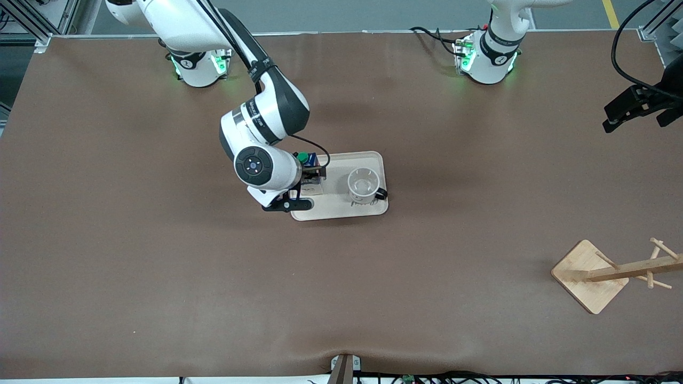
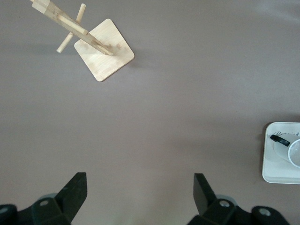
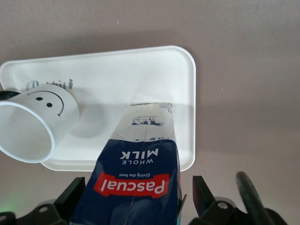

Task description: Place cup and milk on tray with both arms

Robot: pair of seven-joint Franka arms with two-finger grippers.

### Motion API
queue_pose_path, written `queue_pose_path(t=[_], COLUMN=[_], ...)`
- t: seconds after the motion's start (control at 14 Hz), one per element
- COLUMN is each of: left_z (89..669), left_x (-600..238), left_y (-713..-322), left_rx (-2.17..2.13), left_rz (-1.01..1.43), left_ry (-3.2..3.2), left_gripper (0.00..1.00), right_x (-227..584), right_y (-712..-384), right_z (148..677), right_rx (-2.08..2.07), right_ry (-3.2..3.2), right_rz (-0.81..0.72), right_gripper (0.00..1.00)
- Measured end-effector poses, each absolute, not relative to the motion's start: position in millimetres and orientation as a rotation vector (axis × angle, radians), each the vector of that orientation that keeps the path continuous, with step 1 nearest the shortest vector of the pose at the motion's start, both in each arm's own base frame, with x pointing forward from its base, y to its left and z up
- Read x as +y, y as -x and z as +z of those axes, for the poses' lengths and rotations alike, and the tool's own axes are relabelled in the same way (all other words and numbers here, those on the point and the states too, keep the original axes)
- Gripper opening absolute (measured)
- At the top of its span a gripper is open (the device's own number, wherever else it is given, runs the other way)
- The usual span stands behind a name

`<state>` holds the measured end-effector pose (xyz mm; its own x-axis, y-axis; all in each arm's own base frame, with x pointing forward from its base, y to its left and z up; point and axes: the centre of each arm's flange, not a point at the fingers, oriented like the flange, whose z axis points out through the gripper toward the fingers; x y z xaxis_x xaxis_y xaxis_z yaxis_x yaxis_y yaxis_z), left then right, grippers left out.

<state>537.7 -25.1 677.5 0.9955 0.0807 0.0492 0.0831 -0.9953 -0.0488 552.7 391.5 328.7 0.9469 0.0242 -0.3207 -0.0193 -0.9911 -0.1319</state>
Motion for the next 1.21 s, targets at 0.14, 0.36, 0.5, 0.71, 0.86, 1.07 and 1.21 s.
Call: queue_pose_path(t=[0.14, 0.36, 0.5, 0.71, 0.86, 1.07, 1.21], left_z=[677.3, 676.8, 676.4, 676.2, 676.1, 676.4, 676.9], left_x=[-25.2, -25.1, -25.1, -25.2, -25.7, -25.9, -26.3], left_y=[-537.4, -536.8, -536.4, -536.1, -536.0, -535.9, -535.7], left_rx=[-0.127, -0.127, -0.127, -0.127, -0.125, -0.125, -0.124], left_rz=[-0.069, -0.061, -0.055, -0.05, -0.049, -0.05, -0.051], left_ry=[3.087, 3.087, 3.087, 3.086, 3.086, 3.086, 3.087], left_gripper=[1.0, 1.0, 1.0, 1.0, 1.0, 1.0, 1.0], right_x=[390.6, 394.7, 386.4, 347.0, 305.1, 270.8, 262.7], right_y=[-559.6, -570.5, -583.7, -614.0, -632.4, -638.2, -624.6], right_z=[352.0, 402.7, 438.1, 484.6, 499.3, 536.2, 577.0], right_rx=[-0.003, 0.037, 0.098, 0.18, 0.255, 0.286, 0.252], right_ry=[2.953, 2.92, 2.892, 2.855, 2.852, 2.853, 2.925], right_rz=[0.433, 0.313, 0.227, 0.133, 0.151, 0.149, 0.05], right_gripper=[1.0, 1.0, 1.0, 1.0, 1.0, 1.0, 1.0])
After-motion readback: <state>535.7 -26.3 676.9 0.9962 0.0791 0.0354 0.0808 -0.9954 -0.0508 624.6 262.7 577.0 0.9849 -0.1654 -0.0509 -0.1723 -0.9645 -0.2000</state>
